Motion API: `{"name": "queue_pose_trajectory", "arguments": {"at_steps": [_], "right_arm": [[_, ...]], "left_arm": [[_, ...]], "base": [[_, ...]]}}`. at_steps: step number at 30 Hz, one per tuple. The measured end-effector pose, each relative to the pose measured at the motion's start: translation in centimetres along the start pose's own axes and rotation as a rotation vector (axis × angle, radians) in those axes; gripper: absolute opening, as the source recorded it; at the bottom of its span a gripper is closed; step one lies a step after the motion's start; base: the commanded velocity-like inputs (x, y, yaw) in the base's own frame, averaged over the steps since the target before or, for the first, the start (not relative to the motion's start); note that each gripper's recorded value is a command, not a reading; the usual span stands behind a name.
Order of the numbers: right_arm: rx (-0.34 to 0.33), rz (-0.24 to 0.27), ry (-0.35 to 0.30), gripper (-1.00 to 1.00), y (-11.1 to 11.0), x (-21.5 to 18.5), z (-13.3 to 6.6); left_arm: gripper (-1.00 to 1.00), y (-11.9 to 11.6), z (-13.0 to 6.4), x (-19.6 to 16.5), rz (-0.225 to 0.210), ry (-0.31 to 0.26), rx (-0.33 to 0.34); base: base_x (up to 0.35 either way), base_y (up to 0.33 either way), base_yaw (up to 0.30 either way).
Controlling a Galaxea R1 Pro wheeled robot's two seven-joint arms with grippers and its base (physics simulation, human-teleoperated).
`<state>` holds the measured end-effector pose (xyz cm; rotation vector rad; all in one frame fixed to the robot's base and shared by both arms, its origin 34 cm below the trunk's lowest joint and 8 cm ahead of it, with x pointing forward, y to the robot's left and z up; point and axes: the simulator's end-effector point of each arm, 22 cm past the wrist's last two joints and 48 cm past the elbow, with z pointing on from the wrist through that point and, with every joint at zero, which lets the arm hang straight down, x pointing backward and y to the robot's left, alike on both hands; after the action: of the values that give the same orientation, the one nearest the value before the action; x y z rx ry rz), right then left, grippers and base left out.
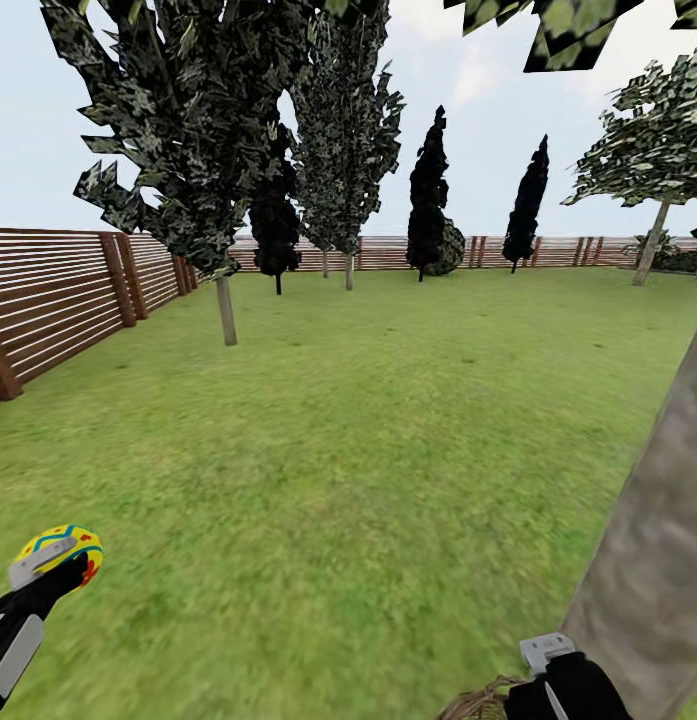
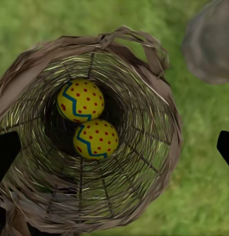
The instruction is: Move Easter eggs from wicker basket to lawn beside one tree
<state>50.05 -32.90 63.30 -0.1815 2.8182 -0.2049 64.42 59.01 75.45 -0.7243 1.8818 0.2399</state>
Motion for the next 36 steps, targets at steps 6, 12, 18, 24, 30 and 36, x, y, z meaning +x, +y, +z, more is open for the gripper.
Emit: {"name": "queue_pose_trajectory", "arguments": {"at_steps": [6, 12, 18, 24, 30, 36], "right_arm": [[0.000, 0.000, 0.000, 1.00, 0.1, 0.2, 0.5], [0.000, -0.001, 0.002, 1.00, 0.3, 0.6, 1.5], [0.001, -0.002, 0.003, 1.00, 0.4, 1.1, 2.5], [0.001, 0.000, 0.002, 1.00, 0.6, 1.5, 3.5], [0.001, 0.000, 0.002, 1.00, 0.8, 1.9, 4.5], [0.001, 0.000, 0.002, 1.00, 1.0, 2.4, 5.6]], "left_arm": [[-1.00, -0.3, 0.2, 0.8, 0.001, 0.005, 0.005], [-1.00, -0.1, 0.5, 1.8, 0.001, 0.008, 0.004], [-1.00, 0.1, 0.9, 2.8, -0.001, 0.007, 0.005], [-1.00, 0.3, 1.3, 3.8, -0.001, 0.008, 0.005], [-1.00, 0.6, 1.7, 4.9, -0.001, 0.009, 0.005], [-1.00, 0.8, 2.1, 6.0, 0.001, 0.010, 0.006]], "base": [[0.000, 0.000, 0.000], [0.000, 0.000, 0.000], [0.000, 0.000, 0.000], [0.000, 0.000, 0.000], [0.000, 0.000, 0.000], [0.000, 0.000, 0.000]]}}
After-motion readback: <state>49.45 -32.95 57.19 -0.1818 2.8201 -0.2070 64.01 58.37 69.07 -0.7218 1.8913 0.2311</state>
